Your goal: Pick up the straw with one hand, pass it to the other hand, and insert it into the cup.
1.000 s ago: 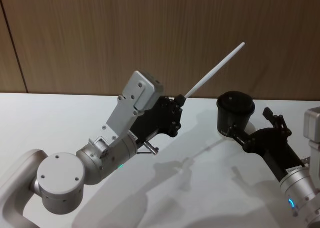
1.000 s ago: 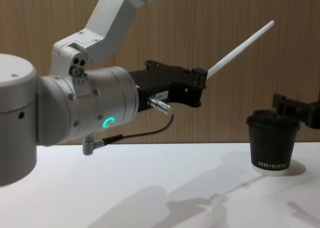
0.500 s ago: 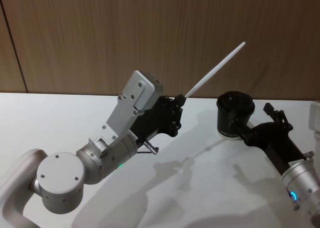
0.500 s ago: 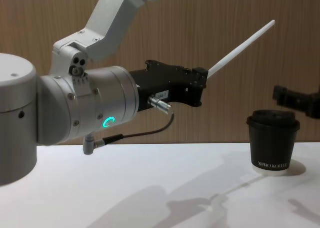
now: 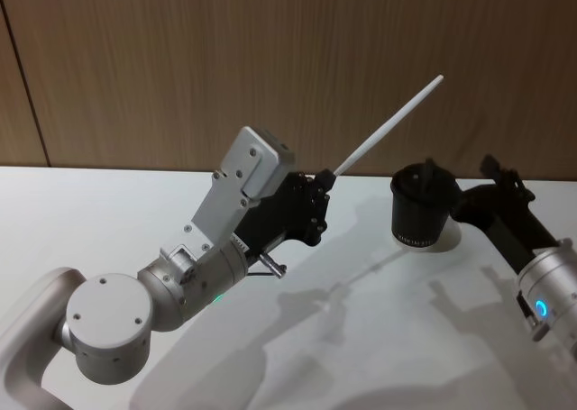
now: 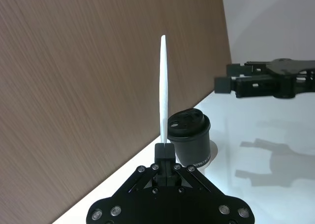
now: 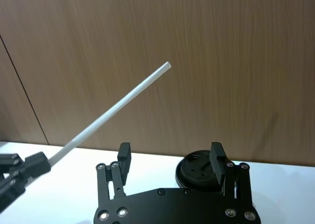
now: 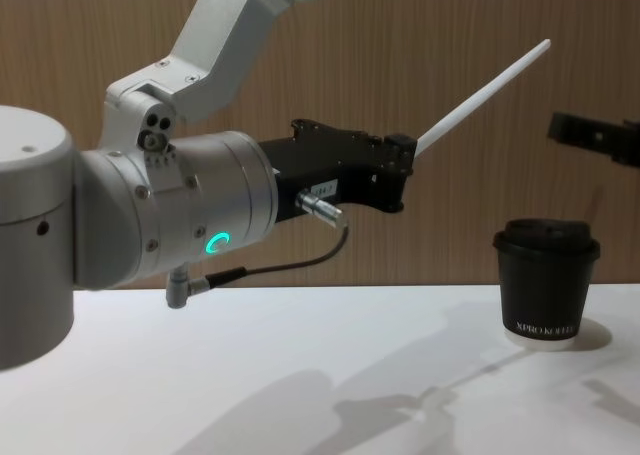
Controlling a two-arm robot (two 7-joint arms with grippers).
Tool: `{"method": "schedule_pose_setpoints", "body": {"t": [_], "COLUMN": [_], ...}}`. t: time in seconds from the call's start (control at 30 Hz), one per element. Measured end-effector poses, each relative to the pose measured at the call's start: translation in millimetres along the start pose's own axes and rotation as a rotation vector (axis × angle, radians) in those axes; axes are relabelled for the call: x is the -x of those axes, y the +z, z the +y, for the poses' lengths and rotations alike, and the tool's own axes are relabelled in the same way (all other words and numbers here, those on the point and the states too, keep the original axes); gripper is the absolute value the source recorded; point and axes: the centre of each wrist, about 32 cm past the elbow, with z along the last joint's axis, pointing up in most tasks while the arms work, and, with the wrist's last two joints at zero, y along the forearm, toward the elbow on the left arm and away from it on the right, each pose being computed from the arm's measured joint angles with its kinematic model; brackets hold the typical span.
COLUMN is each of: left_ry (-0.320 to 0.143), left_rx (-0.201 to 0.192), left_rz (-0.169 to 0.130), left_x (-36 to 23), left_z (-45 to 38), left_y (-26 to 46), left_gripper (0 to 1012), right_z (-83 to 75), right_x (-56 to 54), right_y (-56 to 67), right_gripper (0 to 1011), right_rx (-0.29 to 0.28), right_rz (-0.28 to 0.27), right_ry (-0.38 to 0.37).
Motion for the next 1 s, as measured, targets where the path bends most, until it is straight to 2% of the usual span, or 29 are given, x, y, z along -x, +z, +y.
{"method": "schedule_pose_setpoints", "body": {"t": [0.27,0.53,0.77,1.0], "left_ry": [0.000,0.000,0.000,0.000], "left_rx": [0.000,0.000,0.000,0.000], "left_rz": [0.000,0.000,0.000,0.000], "left_x": [0.0,0.0,0.0,0.0], "left_z": [0.0,0.0,0.0,0.0], "left_y": [0.0,0.0,0.0,0.0], "left_gripper": [0,0,0,0], "right_z": [7.6,11.7,15.4,21.2], "right_x": [-7.0,-16.4,-25.0,-29.3], "right_y": [11.8,22.4,32.6,40.9], "right_gripper": [1001,1001,1001,1001], "right_rx": [0.007,0.015,0.030,0.049], "right_rz": [0.052,0.117,0.209,0.301], "right_ry": [0.045,0.132,0.209,0.249]}}
